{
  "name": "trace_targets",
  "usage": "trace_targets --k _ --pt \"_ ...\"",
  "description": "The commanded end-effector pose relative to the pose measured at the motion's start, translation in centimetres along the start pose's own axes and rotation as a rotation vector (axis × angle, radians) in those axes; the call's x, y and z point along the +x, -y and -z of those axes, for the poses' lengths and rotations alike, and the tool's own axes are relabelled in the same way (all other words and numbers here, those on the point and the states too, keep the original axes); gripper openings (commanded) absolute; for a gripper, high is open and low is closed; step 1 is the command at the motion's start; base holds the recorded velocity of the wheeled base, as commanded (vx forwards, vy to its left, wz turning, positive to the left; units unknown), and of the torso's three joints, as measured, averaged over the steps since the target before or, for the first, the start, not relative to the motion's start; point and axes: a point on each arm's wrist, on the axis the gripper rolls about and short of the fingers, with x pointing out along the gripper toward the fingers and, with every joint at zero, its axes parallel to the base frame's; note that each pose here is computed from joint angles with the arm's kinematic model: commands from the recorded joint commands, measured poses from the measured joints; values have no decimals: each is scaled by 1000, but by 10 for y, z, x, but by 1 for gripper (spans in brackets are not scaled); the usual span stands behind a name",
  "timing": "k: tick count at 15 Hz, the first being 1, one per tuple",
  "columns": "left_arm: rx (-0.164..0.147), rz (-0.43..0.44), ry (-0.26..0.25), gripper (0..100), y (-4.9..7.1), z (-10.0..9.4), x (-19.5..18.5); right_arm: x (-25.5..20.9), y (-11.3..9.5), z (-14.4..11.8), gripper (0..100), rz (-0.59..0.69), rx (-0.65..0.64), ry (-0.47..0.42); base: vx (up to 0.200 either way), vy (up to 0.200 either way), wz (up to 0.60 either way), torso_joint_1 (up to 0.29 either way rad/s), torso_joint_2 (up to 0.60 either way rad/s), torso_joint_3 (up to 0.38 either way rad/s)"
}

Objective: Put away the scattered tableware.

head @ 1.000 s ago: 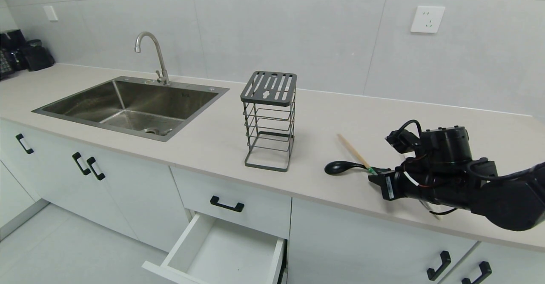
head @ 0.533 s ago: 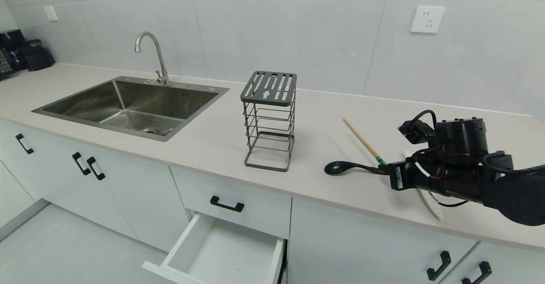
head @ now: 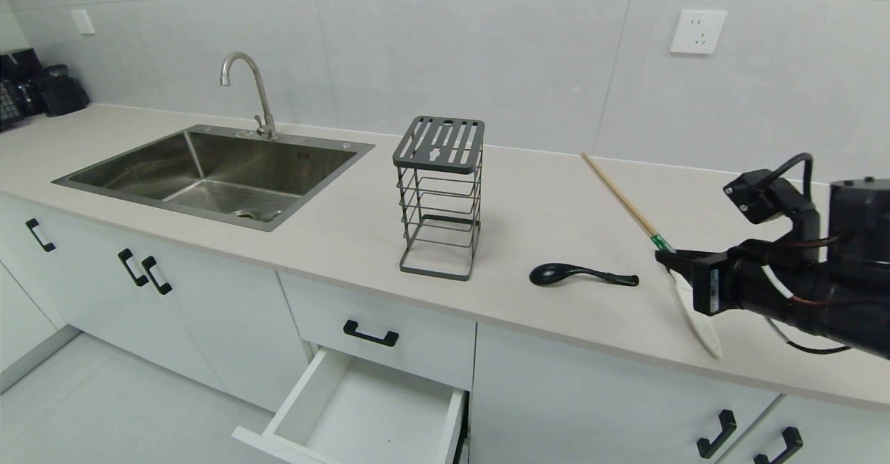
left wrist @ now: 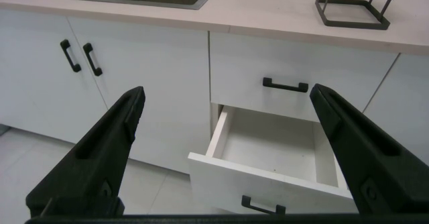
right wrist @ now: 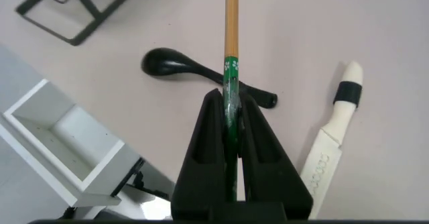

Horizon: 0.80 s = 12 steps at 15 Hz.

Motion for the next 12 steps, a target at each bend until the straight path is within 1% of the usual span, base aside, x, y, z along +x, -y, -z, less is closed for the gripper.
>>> trace_targets --k 1,2,3,4,6,7,8,10,12 --pt "0 -1 -1 100 0 0 0 -49 -12 -4 0 -42 -54 125 0 0 0 0 0 0" --pt "0 -1 -1 100 0 0 0 -59 -15 -3 0 -55 -70 150 0 0 0 0 0 0" --pt "0 -1 -1 100 0 0 0 -60 -16 -3 0 -56 -72 153 0 0 0 0 0 0" --pt "0 -1 -1 100 0 0 0 -75 -19 -5 0 -68 -81 205 0 0 0 0 0 0" --pt "0 -1 -1 100 0 0 0 -93 -19 -9 0 -74 -97 276 0 0 0 0 0 0" --pt "0 -1 -1 100 0 0 0 -100 -19 -9 0 -73 -98 295 0 0 0 0 0 0" --pt "0 1 -1 100 0 0 0 -109 -19 -1 0 -81 -98 309 0 0 0 0 0 0" --pt "0 -1 -1 100 0 0 0 -114 -20 11 0 -121 -103 293 0 0 0 0 0 0" --pt "0 1 -1 100 0 0 0 -113 -26 15 0 -185 -145 284 0 0 0 0 0 0"
